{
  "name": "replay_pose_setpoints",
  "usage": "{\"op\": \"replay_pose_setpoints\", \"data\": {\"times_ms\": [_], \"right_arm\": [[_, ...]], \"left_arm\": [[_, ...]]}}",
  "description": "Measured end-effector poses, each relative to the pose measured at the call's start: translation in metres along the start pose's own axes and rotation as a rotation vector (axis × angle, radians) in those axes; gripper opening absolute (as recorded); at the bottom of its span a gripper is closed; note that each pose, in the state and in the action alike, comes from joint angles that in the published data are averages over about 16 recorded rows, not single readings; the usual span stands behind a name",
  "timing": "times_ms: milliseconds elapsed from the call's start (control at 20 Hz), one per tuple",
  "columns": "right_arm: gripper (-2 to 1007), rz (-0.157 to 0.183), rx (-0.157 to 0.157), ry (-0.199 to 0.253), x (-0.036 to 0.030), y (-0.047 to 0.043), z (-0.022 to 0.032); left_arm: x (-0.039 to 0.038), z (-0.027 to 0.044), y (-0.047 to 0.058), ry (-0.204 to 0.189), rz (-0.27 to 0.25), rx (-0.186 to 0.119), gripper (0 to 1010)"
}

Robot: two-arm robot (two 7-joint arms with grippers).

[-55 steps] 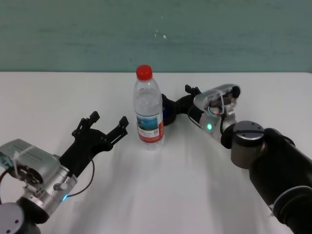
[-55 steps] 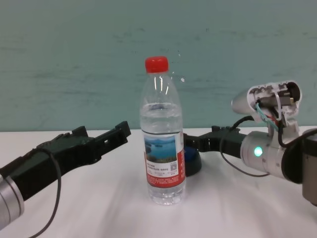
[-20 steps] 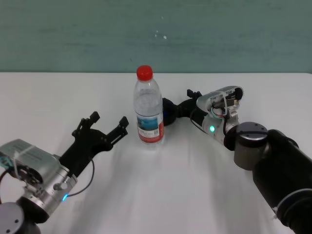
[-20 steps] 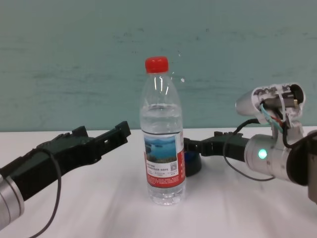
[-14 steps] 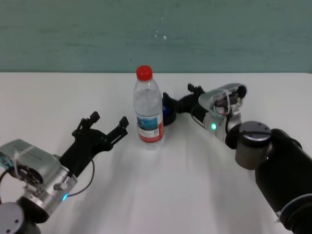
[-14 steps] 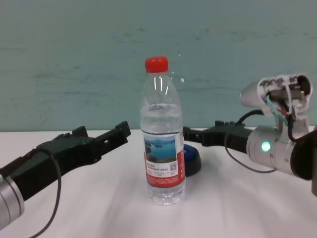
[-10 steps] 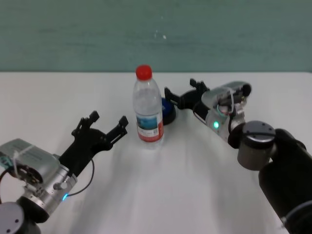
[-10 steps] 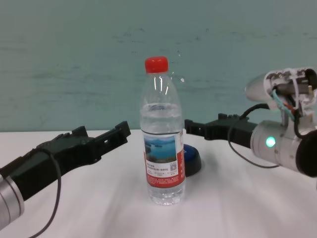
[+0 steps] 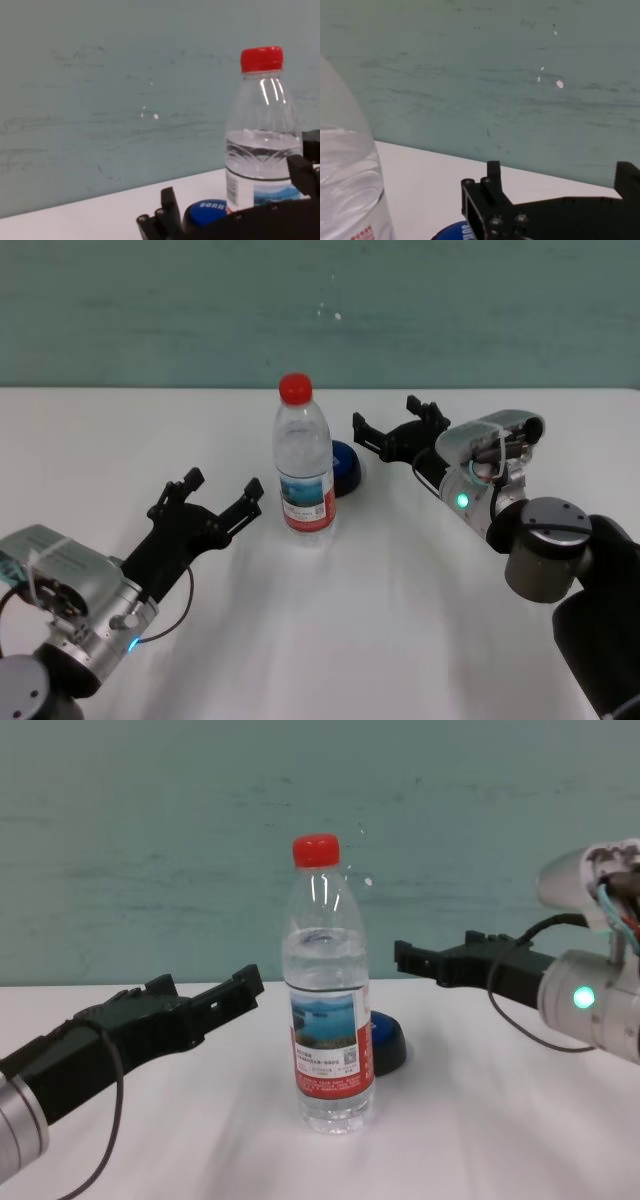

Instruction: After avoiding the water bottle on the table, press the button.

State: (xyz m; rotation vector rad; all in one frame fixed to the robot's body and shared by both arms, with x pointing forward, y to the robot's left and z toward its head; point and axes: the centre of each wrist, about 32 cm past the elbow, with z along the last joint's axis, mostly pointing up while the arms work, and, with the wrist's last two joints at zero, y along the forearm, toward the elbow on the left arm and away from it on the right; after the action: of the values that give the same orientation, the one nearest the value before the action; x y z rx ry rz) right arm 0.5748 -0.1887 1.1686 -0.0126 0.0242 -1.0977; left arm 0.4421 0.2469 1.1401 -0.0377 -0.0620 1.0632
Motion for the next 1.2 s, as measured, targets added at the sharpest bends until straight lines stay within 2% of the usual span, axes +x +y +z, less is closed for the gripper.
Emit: {"op": "replay_pose_setpoints", "data": {"times_ms": [500, 1200], "right_arm": [[1004, -0.026, 0.025, 0.008, 0.0007, -0.0261, 0.0024], [1004, -0.041, 0.063, 0.004, -0.0155, -0.0684, 0.0089]], "left_arm": [[0.0, 0.0, 0.0, 0.0, 0.0, 0.0, 1010], [0.0, 0.0, 0.0, 0.0, 0.0, 0.0, 1010]]}}
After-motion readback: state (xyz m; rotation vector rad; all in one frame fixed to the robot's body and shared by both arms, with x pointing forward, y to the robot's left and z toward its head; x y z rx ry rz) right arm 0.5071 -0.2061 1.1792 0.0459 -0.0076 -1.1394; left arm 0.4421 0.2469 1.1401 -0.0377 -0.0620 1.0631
